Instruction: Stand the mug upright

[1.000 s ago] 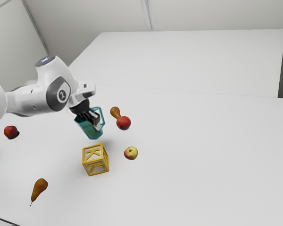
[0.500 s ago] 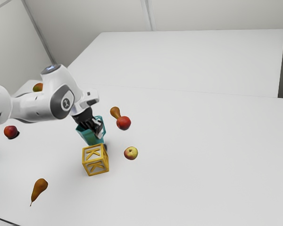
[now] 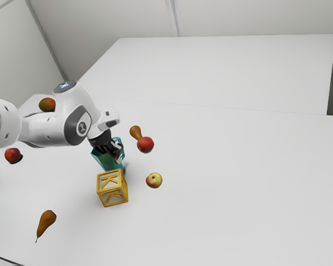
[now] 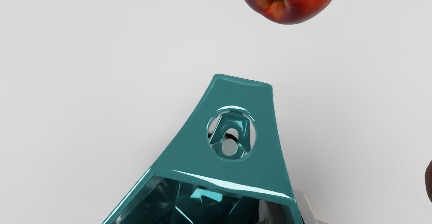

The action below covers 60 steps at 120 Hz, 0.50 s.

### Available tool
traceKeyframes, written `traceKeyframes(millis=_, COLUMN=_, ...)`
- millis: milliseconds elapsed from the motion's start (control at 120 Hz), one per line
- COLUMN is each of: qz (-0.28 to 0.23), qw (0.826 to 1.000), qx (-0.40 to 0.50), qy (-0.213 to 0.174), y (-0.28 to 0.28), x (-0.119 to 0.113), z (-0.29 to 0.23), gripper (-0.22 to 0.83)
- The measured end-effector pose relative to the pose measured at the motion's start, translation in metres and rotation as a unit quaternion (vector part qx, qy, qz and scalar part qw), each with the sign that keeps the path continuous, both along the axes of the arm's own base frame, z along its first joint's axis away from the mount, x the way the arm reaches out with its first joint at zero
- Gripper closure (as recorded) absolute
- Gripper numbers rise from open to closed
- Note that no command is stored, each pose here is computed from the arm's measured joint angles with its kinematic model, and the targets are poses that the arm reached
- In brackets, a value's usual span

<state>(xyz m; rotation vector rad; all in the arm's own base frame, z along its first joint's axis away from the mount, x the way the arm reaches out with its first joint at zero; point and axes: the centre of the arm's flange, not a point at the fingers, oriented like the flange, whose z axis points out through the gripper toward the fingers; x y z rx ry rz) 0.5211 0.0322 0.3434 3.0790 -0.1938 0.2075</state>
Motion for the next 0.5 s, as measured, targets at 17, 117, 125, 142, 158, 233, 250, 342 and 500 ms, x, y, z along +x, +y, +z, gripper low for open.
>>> traceKeyframes(millis=17, qz=0.001, qw=1.000, qx=0.000, qy=0.000, y=0.0001, x=0.0002, z=-0.0005, gripper=0.78)
traceKeyframes(millis=117, qz=0.005, qw=1.000, qx=0.000, qy=0.001, y=0.0008, x=0.0009, z=-0.0039, gripper=0.78)
traceKeyframes(millis=125, qz=0.005, qw=1.000, qx=0.000, qy=0.001, y=0.0008, x=0.0009, z=-0.0042, gripper=0.78)
traceKeyframes(millis=142, qz=0.006, qw=1.000, qx=0.000, qy=0.001, y=0.0008, x=0.0010, z=-0.0047, gripper=0.78)
traceKeyframes(millis=158, qz=0.006, qw=1.000, qx=0.000, qy=0.001, y=0.0009, x=0.0011, z=-0.0052, gripper=0.78)
traceKeyframes(millis=233, qz=0.008, qw=1.000, qx=-0.001, qy=0.002, y=0.0008, x=0.0017, z=-0.0074, gripper=0.78)
traceKeyframes(millis=250, qz=0.008, qw=1.000, qx=-0.001, qy=0.002, y=0.0008, x=0.0018, z=-0.0077, gripper=0.78)
traceKeyframes(millis=342, qz=0.010, qw=1.000, qx=-0.001, qy=0.001, y=0.0003, x=0.0022, z=-0.0081, gripper=0.78)
traceKeyframes(millis=500, qz=0.011, qw=1.000, qx=-0.004, qy=0.000, y=-0.0010, x=0.0022, z=-0.0068, gripper=0.62)
